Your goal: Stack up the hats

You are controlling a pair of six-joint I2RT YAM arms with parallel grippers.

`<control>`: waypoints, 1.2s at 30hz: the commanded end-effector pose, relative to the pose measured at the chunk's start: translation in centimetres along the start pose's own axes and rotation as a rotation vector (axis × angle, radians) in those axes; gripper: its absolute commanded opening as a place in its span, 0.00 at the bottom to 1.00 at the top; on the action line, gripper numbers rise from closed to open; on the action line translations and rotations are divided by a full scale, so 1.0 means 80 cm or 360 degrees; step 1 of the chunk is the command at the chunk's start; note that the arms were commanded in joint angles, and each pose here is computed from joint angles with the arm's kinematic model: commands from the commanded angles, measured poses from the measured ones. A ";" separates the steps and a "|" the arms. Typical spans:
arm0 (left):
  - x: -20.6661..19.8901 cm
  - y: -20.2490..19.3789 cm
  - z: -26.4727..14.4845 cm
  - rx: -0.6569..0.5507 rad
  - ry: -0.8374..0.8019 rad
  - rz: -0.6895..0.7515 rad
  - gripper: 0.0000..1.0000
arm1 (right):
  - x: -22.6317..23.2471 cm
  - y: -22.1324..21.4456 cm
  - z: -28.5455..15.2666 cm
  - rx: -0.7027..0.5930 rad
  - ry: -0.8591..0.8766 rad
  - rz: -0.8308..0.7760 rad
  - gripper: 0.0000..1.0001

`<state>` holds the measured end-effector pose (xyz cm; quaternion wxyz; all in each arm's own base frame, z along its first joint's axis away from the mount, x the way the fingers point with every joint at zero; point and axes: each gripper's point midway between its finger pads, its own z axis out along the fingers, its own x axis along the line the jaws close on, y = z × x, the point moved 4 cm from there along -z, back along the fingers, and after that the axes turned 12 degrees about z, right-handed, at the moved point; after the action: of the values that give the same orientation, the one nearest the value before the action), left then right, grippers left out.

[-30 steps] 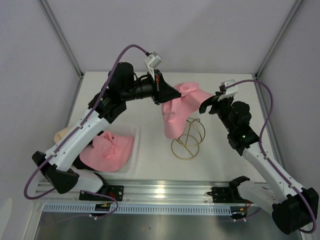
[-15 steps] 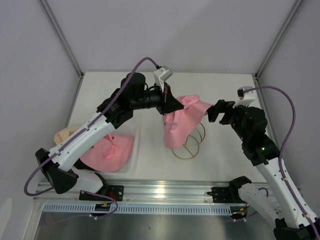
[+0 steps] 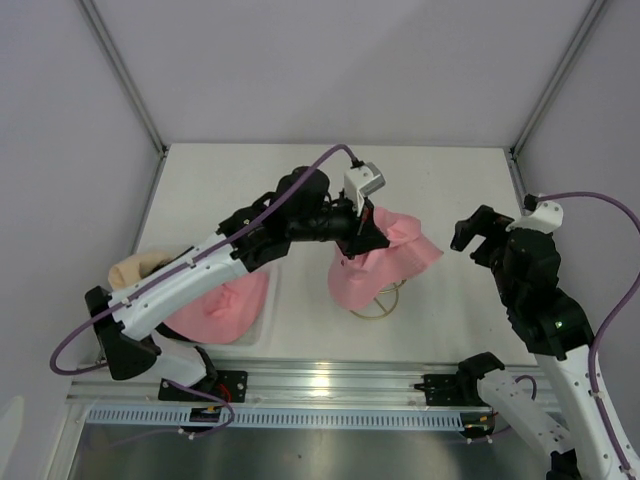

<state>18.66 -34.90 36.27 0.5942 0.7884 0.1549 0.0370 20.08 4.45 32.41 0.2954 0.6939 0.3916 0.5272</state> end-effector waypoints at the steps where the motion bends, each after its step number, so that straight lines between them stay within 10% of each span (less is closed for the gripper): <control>1: -0.016 0.007 0.005 0.0001 0.0001 0.0105 0.01 | -0.032 0.027 -0.001 -0.0192 -0.0363 0.0070 0.99; 16: -0.048 -0.081 0.065 0.0407 0.0081 0.0184 0.04 | -0.015 0.009 0.023 -0.0097 -0.0184 0.0042 0.99; 18: -0.058 -0.083 0.064 0.0402 0.0082 0.0191 0.13 | -0.014 -0.005 0.028 -0.0036 -0.0142 0.0040 1.00; 26: -0.033 -0.044 0.017 0.0189 0.0460 0.0233 0.99 | 0.009 -0.027 0.030 0.0107 0.0136 -0.0041 0.99; 36: 0.069 -0.022 -0.080 -0.0176 0.0838 -0.0128 1.00 | 0.059 -0.043 0.055 0.0239 0.0513 -0.0043 0.99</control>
<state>21.23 -28.36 35.19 0.5451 0.7456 0.3031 0.2346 22.85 8.25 29.63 0.2122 0.6612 0.4539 0.5584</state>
